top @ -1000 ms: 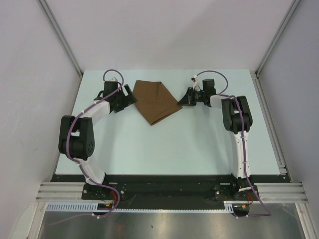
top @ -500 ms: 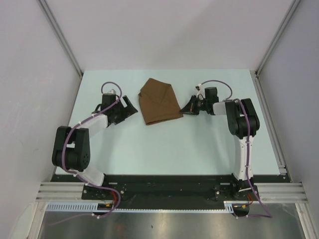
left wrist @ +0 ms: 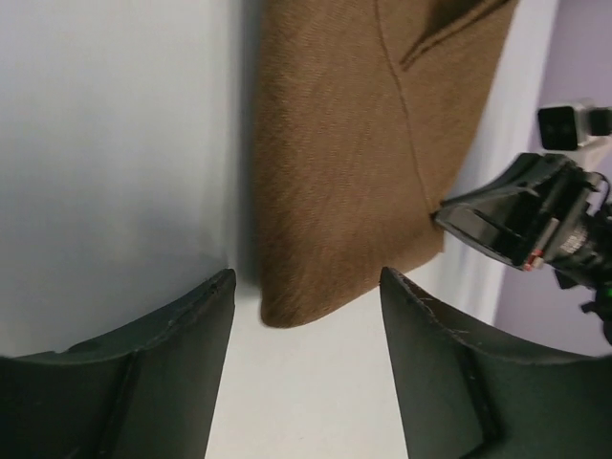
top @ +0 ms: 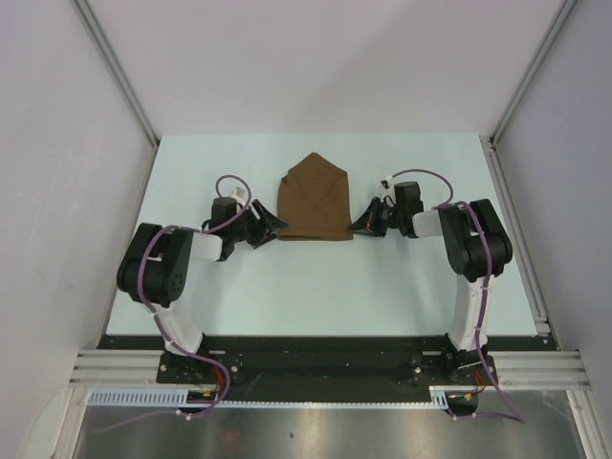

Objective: Fold the napkin, place the utensils inside, and roll it up
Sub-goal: Roll the napkin with the utensil

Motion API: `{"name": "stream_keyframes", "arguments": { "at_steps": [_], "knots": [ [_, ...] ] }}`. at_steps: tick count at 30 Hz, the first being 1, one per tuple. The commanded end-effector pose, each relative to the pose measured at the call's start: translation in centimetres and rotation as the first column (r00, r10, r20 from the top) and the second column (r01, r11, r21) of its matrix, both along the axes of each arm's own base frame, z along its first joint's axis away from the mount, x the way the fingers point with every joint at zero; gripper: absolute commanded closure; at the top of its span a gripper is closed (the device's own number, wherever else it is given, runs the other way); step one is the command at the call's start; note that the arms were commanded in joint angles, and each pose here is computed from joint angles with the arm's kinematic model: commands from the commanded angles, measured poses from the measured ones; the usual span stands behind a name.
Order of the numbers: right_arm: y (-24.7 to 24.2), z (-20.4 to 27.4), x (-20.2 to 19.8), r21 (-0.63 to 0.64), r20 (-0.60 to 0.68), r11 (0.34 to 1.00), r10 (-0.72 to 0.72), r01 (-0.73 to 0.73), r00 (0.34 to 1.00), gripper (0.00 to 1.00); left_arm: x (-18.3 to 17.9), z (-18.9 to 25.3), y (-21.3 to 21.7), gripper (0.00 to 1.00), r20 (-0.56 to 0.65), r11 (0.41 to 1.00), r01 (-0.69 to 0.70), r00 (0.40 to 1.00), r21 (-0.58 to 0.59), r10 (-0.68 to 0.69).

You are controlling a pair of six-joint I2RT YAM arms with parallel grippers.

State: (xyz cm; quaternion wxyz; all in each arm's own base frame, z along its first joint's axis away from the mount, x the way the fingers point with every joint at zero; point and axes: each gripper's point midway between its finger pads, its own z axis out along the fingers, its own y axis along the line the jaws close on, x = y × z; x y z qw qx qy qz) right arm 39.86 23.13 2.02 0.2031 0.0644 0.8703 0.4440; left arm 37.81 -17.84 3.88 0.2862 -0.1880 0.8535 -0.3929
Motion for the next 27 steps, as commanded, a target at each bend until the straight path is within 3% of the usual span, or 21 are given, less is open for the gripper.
{"name": "stream_keyframes", "arguments": {
  "at_steps": [1,10,14,23,27],
  "knots": [
    [-0.1,-0.2,-0.2,-0.031,-0.007,0.999,-0.022,0.022,1.000,1.00,0.8,0.7,-2.1,0.37,0.027,0.994,0.044,0.999,-0.102,-0.042],
    [0.0,-0.1,0.1,-0.030,-0.006,0.999,-0.028,0.027,1.000,1.00,0.3,-2.1,-0.6,0.48,-0.054,0.998,0.003,0.999,0.067,0.000],
    [0.0,-0.2,0.2,-0.030,-0.004,0.999,-0.029,0.029,1.000,1.00,0.1,-2.8,-0.7,0.55,-0.082,0.997,0.006,0.997,0.075,0.000],
    [0.1,0.4,0.7,-0.033,0.026,0.999,-0.022,0.023,0.999,1.00,0.4,-2.7,-1.4,0.79,-0.090,0.998,0.032,0.996,0.058,-0.027],
    [-0.4,1.9,1.3,-0.066,0.092,0.998,-0.003,0.009,0.996,0.80,0.9,-2.1,-2.0,0.91,-0.095,0.998,0.056,0.994,0.035,-0.052]
  ]
}}
